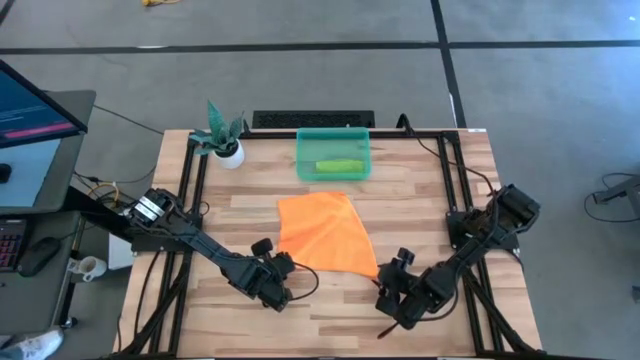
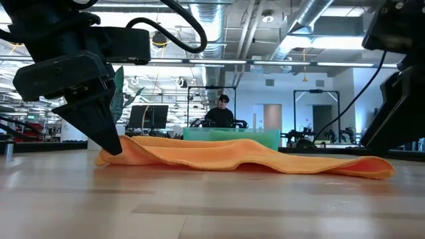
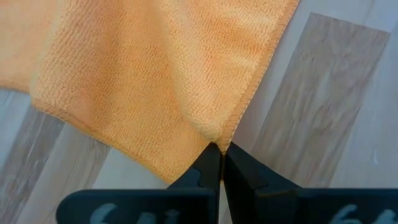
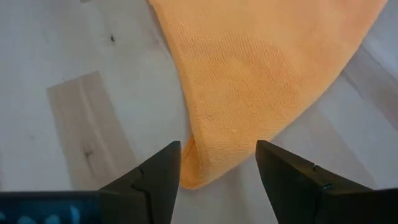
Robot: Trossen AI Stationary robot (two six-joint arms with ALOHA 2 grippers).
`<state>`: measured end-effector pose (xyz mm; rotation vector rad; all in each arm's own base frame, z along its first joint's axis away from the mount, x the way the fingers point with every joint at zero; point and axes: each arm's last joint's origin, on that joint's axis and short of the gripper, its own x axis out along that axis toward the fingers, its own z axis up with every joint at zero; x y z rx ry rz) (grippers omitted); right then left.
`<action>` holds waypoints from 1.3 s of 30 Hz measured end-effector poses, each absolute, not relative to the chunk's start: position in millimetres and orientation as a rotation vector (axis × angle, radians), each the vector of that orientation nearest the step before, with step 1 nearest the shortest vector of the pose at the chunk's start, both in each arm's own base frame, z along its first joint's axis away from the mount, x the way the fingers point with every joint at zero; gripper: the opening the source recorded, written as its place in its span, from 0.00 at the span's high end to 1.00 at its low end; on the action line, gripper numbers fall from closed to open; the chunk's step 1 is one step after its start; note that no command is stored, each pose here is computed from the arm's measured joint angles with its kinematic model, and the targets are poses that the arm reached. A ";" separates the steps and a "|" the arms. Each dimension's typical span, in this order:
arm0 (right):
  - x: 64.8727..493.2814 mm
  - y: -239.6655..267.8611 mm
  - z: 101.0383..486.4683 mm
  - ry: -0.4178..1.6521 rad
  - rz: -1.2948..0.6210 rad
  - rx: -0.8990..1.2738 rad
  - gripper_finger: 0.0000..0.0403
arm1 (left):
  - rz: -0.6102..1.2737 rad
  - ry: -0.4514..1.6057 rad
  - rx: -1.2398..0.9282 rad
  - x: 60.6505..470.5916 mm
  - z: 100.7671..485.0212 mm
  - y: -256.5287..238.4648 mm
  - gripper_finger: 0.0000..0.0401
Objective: Roll towel into tight, uniform cylinder
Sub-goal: Roll the orange microfiber towel
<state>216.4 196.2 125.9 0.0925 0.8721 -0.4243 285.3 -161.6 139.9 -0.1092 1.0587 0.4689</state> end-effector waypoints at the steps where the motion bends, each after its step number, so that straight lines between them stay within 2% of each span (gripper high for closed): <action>1: 216.5 195.1 124.1 0.867 -0.423 0.102 0.42 | 0.469 1.059 -0.109 285.3 139.9 -161.6 1.00; 18: 207.6 186.0 104.8 0.835 -0.419 0.173 0.42 | 0.469 1.058 -0.107 285.3 139.9 -161.5 1.00; 22: 205.6 184.0 102.7 0.833 -0.443 0.206 0.45 | 0.467 1.059 -0.105 285.3 139.9 -161.5 1.00; 26: 206.3 183.1 102.6 0.833 -0.451 0.215 0.55 | 0.463 1.061 -0.098 285.3 139.9 -161.5 1.00; 37: 218.0 184.6 109.2 0.879 -0.402 0.257 0.96 | 0.452 1.053 -0.025 285.7 150.4 -160.8 1.00; 39: 225.3 190.5 117.7 0.900 -0.349 0.236 0.98 | 0.451 1.074 0.014 286.1 160.5 -160.9 1.00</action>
